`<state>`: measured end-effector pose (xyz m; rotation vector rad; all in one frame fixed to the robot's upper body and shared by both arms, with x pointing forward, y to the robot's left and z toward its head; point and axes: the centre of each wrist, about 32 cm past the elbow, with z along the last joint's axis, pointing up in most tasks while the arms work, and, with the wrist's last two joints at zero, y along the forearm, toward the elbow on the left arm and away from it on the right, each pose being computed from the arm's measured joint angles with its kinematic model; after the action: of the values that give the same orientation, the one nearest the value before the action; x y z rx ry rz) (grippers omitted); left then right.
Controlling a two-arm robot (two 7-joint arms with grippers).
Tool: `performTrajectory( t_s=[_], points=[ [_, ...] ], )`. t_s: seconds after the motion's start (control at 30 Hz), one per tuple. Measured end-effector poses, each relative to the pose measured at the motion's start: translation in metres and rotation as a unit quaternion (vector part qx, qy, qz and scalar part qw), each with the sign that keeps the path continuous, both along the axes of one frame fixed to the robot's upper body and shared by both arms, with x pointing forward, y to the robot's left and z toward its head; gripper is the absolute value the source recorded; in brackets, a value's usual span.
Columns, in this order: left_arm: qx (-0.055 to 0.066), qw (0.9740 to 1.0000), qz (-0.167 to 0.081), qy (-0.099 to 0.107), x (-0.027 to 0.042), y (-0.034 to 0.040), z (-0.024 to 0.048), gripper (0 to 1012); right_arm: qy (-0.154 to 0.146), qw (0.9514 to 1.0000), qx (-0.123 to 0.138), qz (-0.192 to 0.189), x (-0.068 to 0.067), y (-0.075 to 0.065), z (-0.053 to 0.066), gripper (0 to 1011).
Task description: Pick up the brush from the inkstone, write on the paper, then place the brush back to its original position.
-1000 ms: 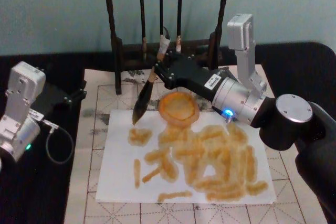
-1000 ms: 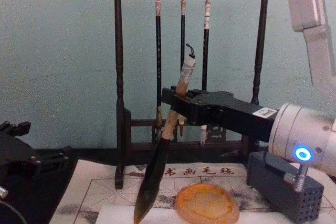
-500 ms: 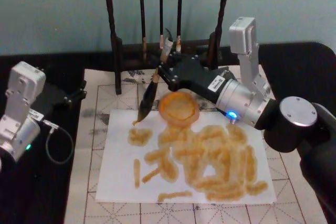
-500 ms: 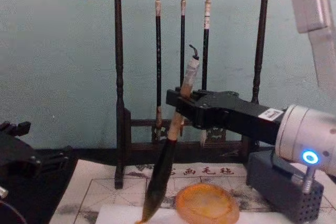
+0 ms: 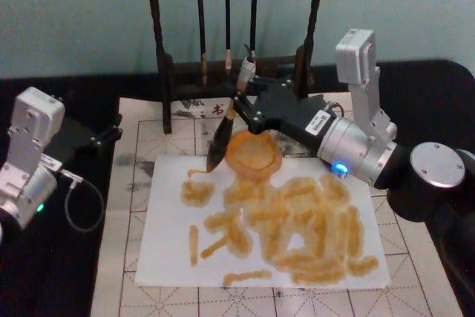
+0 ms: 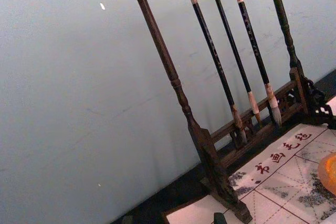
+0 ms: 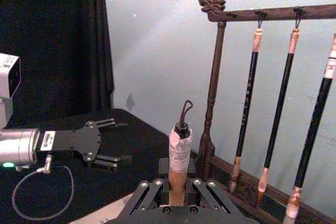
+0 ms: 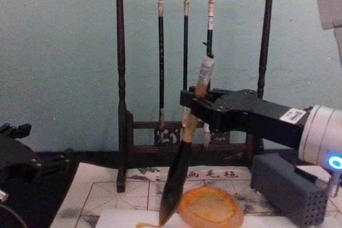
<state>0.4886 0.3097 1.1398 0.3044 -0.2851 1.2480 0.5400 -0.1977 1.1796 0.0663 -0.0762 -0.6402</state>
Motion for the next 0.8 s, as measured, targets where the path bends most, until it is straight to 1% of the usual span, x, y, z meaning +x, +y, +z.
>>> performTrajectory(
  t_s=[0.07, 0.23, 0.5, 0.67, 0.8],
  points=[
    [0.000, 1.0000, 0.000, 0.000, 0.0000, 0.0000, 0.0000, 1001, -0.008, 0.9999, -0.007, -0.003, -0.004, -0.003, 0.001, 184],
    [0.000, 1.0000, 0.000, 0.000, 0.0000, 0.0000, 0.0000, 1001, -0.014, 0.9998, -0.015, -0.006, -0.006, -0.006, 0.001, 184],
    [0.000, 1.0000, 0.000, 0.000, 0.0000, 0.0000, 0.0000, 1001, -0.024, 0.9995, -0.021, -0.008, -0.010, -0.008, 0.003, 184],
    [0.000, 1.0000, 0.000, 0.000, 0.0000, 0.0000, 0.0000, 1001, -0.031, 0.9994, -0.014, -0.008, -0.012, -0.009, 0.007, 184],
    [0.000, 1.0000, 0.000, 0.000, 0.0000, 0.0000, 0.0000, 1001, -0.033, 0.9994, 0.006, -0.006, -0.016, -0.012, 0.014, 184]
  ],
)
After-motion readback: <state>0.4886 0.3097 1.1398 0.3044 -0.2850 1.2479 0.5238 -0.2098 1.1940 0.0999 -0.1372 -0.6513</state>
